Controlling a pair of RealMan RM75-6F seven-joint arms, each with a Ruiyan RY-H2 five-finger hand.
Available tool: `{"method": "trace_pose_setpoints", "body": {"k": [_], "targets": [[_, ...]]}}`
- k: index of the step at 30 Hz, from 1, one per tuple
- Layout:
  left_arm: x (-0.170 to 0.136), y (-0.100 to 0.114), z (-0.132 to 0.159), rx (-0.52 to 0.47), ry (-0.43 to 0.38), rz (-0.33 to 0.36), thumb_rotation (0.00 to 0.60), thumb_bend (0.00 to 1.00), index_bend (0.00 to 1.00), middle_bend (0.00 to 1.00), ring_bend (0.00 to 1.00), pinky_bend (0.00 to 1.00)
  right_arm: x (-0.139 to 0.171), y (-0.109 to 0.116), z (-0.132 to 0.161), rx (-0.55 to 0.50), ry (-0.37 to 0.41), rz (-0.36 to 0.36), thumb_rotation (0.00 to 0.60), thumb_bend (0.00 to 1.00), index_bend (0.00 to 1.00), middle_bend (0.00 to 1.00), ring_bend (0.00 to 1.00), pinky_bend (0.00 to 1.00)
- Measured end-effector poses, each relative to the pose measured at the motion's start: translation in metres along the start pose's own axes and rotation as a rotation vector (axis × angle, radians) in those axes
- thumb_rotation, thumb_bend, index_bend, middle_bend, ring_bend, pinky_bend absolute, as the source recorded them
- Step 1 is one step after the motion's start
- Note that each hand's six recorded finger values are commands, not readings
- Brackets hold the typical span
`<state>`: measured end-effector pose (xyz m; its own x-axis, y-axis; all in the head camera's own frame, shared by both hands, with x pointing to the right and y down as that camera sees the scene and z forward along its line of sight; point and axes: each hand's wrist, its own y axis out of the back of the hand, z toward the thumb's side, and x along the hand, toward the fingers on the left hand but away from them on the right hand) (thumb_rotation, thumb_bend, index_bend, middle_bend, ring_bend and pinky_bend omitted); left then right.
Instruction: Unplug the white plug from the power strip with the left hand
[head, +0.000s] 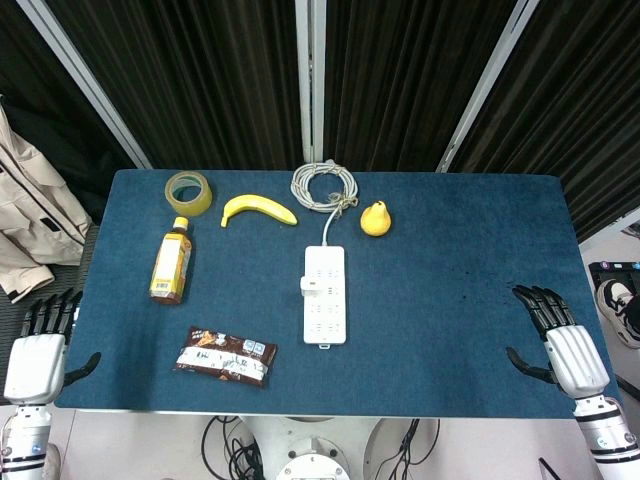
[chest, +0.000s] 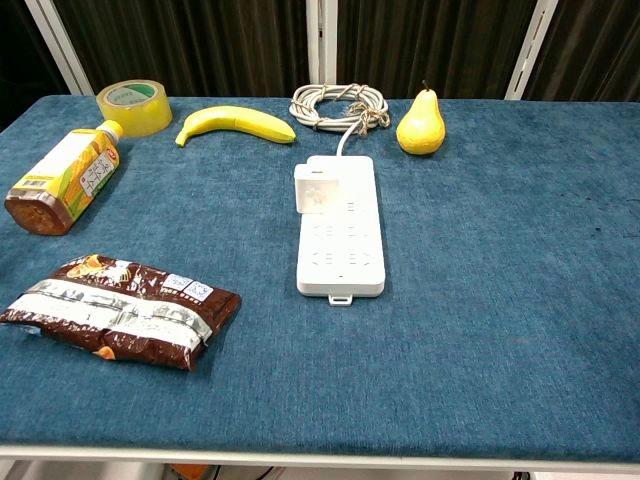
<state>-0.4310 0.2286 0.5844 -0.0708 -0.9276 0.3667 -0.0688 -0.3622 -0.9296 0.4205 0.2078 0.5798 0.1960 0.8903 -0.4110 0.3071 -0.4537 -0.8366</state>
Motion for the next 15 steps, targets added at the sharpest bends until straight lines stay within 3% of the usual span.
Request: {"method": "trace_pose_setpoints", "body": {"k": [10,15], "targets": [[0.001,-0.001,0.001,-0.006,-0.008,-0.002,0.600,0.19,0.03,0.01,0.00,0.00,-0.001,-0.003,0.007,0.027,0.022,0.008,0.600,0.23,0.00,0.08,0.00,0.00],[0.008,0.003,0.009,-0.010,-0.041,0.009,0.600,0.19,0.03,0.01,0.00,0.00,-0.012,-0.017,0.024,0.034,0.095,0.063,0.600,0.25,0.00,0.09,0.00,0.00]]}}
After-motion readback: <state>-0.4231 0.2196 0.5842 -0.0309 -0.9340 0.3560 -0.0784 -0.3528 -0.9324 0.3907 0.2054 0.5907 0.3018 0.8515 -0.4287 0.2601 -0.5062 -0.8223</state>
